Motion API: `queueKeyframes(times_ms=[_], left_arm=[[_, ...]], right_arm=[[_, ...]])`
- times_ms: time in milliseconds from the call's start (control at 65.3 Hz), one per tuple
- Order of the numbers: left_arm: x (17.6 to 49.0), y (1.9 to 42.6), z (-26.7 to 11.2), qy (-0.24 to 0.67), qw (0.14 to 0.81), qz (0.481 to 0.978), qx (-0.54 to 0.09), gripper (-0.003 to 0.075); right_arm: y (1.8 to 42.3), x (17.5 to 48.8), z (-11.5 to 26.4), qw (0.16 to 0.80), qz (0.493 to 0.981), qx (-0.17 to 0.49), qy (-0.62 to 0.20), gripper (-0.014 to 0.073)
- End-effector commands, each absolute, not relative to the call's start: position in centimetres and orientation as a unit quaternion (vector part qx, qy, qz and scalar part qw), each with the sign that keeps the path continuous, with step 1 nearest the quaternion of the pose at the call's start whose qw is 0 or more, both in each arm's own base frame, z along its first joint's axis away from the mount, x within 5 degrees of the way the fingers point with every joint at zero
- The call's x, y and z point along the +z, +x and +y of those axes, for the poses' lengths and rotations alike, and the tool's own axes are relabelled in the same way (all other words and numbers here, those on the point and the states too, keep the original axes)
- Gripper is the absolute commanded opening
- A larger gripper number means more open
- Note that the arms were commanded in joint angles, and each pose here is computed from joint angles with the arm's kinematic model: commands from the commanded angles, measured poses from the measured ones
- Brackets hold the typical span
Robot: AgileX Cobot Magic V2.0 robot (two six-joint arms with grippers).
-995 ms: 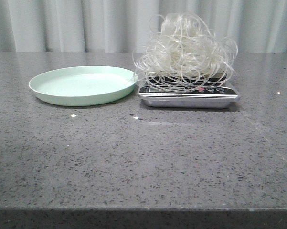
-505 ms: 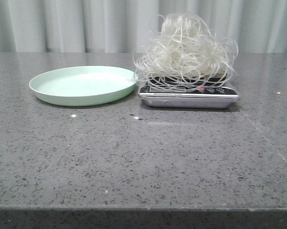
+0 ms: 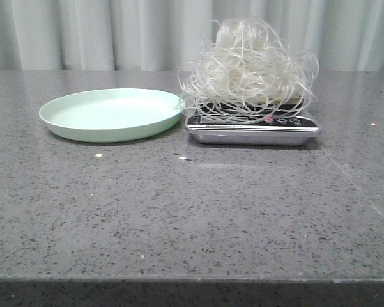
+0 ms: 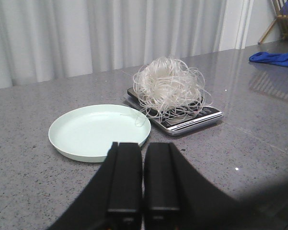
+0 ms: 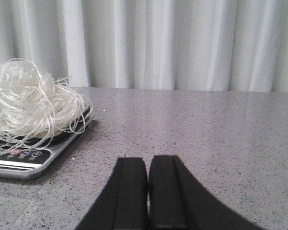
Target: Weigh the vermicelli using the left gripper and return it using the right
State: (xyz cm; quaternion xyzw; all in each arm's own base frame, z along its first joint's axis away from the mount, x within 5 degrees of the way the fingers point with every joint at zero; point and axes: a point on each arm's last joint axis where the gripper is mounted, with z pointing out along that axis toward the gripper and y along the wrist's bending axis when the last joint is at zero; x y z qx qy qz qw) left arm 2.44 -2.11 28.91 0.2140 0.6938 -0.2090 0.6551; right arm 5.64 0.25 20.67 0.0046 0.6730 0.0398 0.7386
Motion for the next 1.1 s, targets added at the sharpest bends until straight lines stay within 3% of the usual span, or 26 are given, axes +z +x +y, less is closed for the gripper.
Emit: queueKeyframes(times_ms=[0, 138, 214, 276, 490, 658, 995, 1087], left_arm=[[30.4, 2.4, -2.0, 0.197, 0.686, 0.663, -0.224, 0.0134], [30.5, 2.4, -2.0, 0.196, 0.688, 0.661, -0.224, 0.0134], [30.5, 2.4, -2.0, 0.196, 0.688, 0.661, -0.224, 0.0134], [30.5, 2.4, -2.0, 0.196, 0.688, 0.661, -0.224, 0.0134], [30.6, 2.4, -2.0, 0.195, 0.691, 0.658, -0.225, 0.0134], [30.6, 2.4, -2.0, 0.195, 0.691, 0.658, -0.225, 0.0134], [30.6, 2.4, -2.0, 0.194, 0.693, 0.657, -0.225, 0.0134], [30.6, 2.4, -2.0, 0.194, 0.693, 0.657, -0.225, 0.0134]], right_arm=[[5.3, 21.9, 0.1, 0.778, 0.627, 0.033, 0.004, 0.0187], [4.6, 23.9, -0.1, 0.845, 0.534, 0.028, 0.014, 0.0187], [4.3, 24.9, -0.2, 0.857, 0.515, 0.028, 0.015, 0.0187], [4.2, 26.3, -0.1, 0.849, 0.527, 0.032, 0.011, 0.0187], [5.1, 30.7, 0.4, 0.767, 0.64, 0.039, -0.011, 0.0187], [7.2, 32.3, 0.8, 0.667, 0.744, 0.044, -0.024, 0.0187], [8.9, 33.4, 1.5, 0.67, 0.737, 0.078, -0.036, 0.0195], [10.0, 34.8, 2.1, 0.665, 0.739, 0.09, -0.057, 0.0275]])
